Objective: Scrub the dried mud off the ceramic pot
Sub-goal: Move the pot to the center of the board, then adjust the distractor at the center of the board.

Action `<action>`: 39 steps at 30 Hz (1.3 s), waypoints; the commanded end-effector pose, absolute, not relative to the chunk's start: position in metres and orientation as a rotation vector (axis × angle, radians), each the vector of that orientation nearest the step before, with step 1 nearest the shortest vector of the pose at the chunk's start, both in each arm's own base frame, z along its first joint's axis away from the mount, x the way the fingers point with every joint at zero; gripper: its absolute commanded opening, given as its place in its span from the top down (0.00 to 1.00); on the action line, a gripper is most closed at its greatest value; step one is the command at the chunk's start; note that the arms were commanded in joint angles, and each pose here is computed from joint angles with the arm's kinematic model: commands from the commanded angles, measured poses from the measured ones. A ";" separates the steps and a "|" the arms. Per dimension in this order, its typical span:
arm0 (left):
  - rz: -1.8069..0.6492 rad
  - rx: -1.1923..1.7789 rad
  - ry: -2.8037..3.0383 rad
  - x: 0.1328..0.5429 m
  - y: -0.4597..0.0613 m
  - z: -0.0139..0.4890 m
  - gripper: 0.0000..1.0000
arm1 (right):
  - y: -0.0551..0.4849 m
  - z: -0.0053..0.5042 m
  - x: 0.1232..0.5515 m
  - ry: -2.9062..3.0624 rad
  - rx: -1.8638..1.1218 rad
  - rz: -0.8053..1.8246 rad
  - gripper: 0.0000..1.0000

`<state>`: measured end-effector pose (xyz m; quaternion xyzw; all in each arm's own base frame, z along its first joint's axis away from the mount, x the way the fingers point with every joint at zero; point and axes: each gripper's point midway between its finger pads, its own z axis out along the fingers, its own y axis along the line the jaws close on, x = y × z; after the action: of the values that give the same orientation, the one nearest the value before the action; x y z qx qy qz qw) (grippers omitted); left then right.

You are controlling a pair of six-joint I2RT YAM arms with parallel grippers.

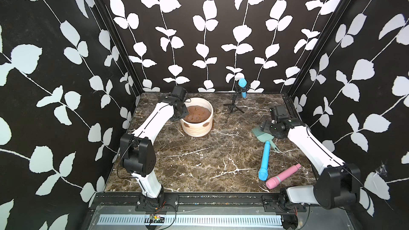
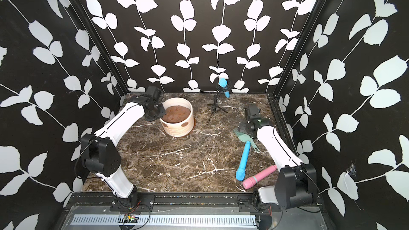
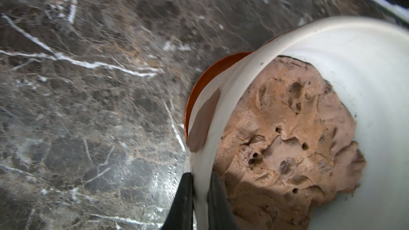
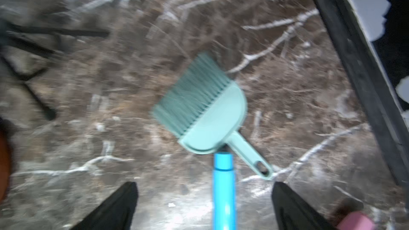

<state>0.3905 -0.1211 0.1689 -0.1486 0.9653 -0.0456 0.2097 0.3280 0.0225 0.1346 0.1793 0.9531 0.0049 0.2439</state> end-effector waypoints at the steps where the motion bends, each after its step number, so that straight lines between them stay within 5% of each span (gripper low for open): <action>1: -0.143 -0.246 3.121 0.295 -0.153 0.101 0.90 | 0.010 0.119 0.316 2.677 0.379 0.002 0.12; 4: -0.134 -0.176 3.143 0.285 -0.158 0.095 0.85 | -0.005 0.099 0.306 2.728 0.312 -0.087 0.21; 25: 0.048 -0.047 2.829 0.290 -0.113 0.194 0.44 | -0.030 0.047 0.316 2.857 0.398 -0.182 0.25; 39: 0.124 -0.003 2.628 0.284 -0.085 0.245 0.36 | -0.006 0.039 0.313 2.882 0.347 -0.010 0.26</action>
<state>0.2885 -0.0937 0.2426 -0.0126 0.9684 0.0285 0.2475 0.3127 -0.0109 0.0387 0.1279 0.9849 -0.0132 0.1161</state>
